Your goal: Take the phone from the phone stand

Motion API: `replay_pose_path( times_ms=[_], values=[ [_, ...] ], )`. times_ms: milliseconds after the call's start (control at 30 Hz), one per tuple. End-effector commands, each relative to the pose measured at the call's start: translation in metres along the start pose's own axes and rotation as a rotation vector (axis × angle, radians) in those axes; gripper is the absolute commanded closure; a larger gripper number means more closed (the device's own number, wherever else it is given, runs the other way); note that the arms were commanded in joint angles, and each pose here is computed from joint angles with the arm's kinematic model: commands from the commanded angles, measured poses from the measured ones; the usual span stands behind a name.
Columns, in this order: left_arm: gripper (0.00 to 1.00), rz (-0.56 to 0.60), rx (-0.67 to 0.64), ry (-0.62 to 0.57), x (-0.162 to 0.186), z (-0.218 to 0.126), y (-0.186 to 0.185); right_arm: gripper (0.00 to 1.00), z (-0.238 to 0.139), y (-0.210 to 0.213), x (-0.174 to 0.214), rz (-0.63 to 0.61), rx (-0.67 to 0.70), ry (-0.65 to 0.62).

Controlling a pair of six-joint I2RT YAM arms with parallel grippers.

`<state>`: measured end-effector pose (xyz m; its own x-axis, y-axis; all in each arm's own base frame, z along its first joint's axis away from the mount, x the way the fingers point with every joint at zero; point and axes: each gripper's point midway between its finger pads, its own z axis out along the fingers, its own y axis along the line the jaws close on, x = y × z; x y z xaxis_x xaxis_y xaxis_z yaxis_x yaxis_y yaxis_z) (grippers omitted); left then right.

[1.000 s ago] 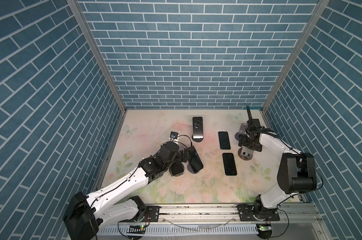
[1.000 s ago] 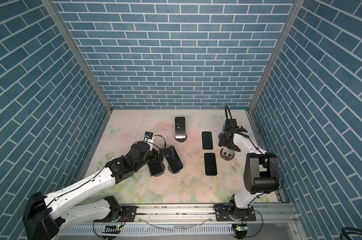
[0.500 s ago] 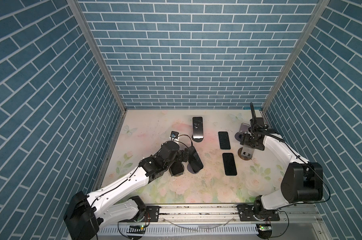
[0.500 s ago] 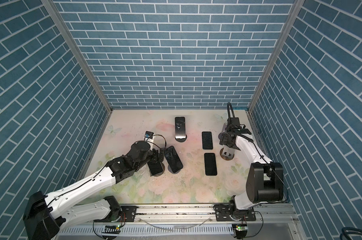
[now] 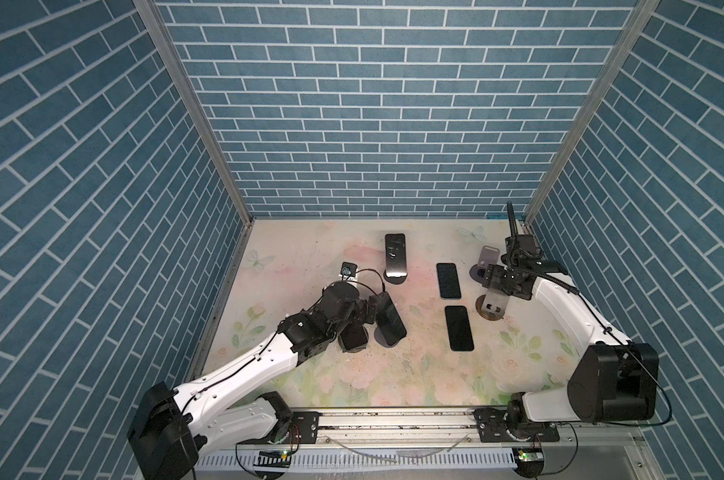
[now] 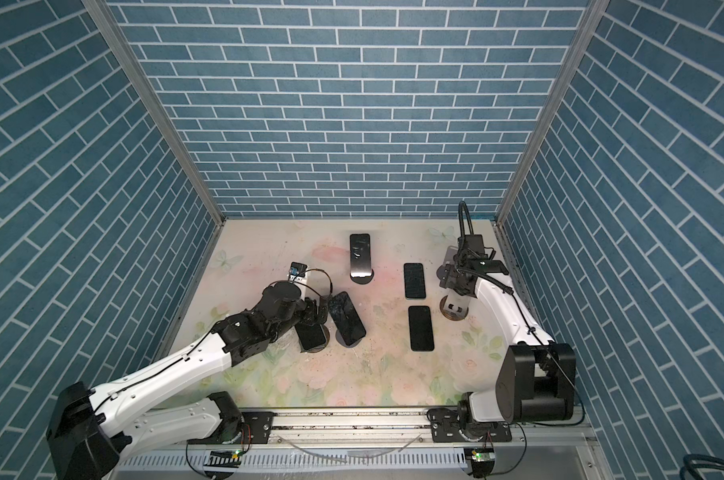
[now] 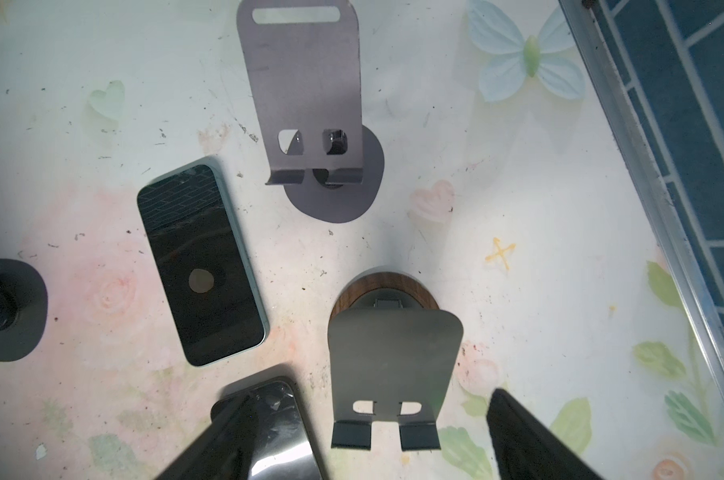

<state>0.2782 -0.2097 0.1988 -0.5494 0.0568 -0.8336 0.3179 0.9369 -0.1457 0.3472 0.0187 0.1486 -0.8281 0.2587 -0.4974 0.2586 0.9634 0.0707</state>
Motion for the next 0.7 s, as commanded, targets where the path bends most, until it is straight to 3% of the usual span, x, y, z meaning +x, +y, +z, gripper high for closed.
replay_pose_path(
  times_ms=[0,433,667],
  values=[
    [0.00,-0.043,-0.022,-0.019,-0.012,-0.012,0.004,0.13,-0.005,0.001,0.013,0.014,-0.012,0.021],
    [0.00,-0.193,-0.318,0.124,0.012,-0.047,0.058,0.13,-0.002,0.001,0.020,-0.021,-0.007,0.023],
    [0.00,-0.280,-0.354,0.191,0.034,-0.044,0.061,0.13,0.003,0.001,0.023,-0.025,-0.012,0.024]
  ],
)
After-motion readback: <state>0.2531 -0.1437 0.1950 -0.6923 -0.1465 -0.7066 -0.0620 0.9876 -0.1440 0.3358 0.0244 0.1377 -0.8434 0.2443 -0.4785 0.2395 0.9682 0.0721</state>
